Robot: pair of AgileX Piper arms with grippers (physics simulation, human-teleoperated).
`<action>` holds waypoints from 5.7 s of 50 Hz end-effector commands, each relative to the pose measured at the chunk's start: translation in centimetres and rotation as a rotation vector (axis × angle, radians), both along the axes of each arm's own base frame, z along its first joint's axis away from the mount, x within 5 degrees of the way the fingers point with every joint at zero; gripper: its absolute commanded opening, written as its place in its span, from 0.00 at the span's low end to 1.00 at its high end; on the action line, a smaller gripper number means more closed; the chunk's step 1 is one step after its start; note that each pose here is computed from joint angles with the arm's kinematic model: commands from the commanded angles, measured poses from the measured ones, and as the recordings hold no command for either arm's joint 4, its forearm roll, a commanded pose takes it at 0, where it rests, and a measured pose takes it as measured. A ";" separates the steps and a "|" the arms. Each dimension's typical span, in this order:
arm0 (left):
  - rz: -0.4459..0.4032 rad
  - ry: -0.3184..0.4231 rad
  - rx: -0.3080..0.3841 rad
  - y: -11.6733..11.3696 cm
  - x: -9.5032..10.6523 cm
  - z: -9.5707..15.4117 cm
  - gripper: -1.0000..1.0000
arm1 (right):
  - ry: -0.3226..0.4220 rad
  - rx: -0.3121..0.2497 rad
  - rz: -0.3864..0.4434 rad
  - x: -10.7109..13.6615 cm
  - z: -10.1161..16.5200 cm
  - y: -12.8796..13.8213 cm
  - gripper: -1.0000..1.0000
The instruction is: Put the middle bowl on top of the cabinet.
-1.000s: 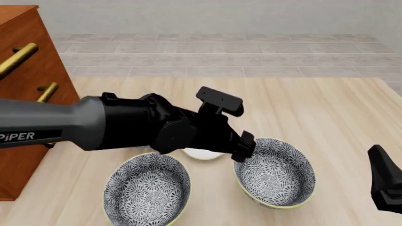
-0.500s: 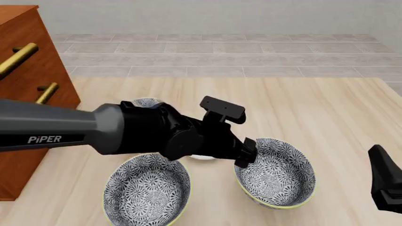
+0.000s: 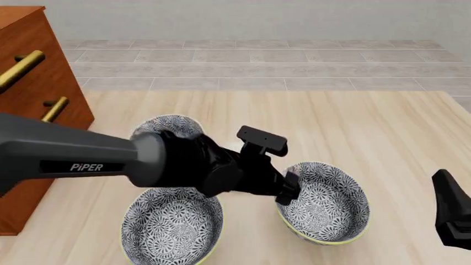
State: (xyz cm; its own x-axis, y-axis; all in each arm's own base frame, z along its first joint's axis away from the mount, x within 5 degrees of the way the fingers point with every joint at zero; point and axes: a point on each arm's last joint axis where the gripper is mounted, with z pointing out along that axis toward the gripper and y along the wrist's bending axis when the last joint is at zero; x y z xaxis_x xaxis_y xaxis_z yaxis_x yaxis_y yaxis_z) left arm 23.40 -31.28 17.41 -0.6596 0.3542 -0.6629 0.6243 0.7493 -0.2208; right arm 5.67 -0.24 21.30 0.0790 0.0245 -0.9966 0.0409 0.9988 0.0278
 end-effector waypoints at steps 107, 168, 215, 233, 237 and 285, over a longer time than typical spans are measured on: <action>0.061 -0.126 -0.239 6.6 -3.9 13.4 0.00 | 0.004 -0.026 -0.010 0.0 0.0 0.0 1.00; 0.293 -0.309 -0.200 17.7 -2.9 23.1 0.00 | 0.001 -0.034 -0.011 0.0 0.0 0.0 1.00; 0.599 -0.382 -0.139 26.0 -3.2 28.7 0.00 | 0.002 -0.042 -0.011 0.0 0.0 0.0 1.00; 0.726 -0.391 -0.114 28.8 -3.3 31.2 0.00 | -0.001 -0.045 -0.014 0.0 0.0 -0.1 1.00; 0.759 -0.389 -0.110 29.4 -3.3 31.6 0.00 | -0.002 -0.049 -0.015 0.0 0.0 -0.1 1.00; 1.101 -0.346 -0.154 35.0 -2.2 35.9 0.00 | -0.002 -0.053 -0.020 0.0 0.0 -0.1 1.00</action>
